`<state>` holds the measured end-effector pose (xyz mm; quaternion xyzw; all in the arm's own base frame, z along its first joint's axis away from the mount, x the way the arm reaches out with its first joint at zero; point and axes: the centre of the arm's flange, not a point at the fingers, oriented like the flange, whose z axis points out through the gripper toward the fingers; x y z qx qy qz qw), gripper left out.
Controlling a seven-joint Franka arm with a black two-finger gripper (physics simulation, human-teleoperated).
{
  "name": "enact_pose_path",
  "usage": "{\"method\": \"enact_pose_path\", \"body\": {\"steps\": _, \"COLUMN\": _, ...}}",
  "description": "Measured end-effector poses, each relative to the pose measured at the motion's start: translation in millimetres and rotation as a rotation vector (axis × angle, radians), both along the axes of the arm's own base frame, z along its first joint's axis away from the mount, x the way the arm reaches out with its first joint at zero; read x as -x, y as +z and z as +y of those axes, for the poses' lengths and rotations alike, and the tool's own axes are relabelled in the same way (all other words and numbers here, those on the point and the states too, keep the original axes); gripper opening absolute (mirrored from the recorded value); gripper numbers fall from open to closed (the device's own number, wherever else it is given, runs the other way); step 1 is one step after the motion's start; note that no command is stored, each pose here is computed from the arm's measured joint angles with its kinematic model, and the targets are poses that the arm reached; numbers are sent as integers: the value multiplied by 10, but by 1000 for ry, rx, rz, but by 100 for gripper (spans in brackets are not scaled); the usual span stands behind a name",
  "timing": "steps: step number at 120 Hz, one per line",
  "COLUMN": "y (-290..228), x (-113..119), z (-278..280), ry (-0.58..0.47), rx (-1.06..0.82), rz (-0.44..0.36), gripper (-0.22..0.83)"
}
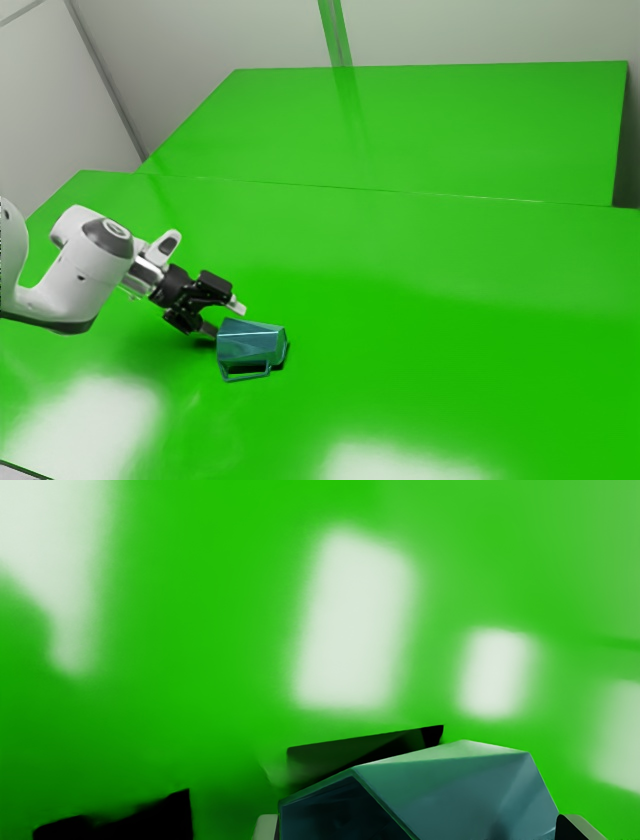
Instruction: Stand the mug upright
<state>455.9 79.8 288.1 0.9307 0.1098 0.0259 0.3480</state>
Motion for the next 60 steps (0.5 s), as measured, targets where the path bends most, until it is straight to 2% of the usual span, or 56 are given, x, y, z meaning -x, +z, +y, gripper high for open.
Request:
{"method": "enact_pose_path", "body": {"steps": 38, "y": -109, "x": -35, "z": -381, "ry": -74, "rx": 24, "rz": -18, "gripper": 60}}
{"method": "enact_pose_path", "body": {"steps": 48, "y": -134, "x": -4, "z": -396, "ry": -79, "rx": 29, "rz": -18, "gripper": 52}}
{"method": "enact_pose_path", "body": {"steps": 60, "y": -134, "x": 8, "z": -356, "ry": -76, "rx": 29, "rz": -24, "gripper": 33}}
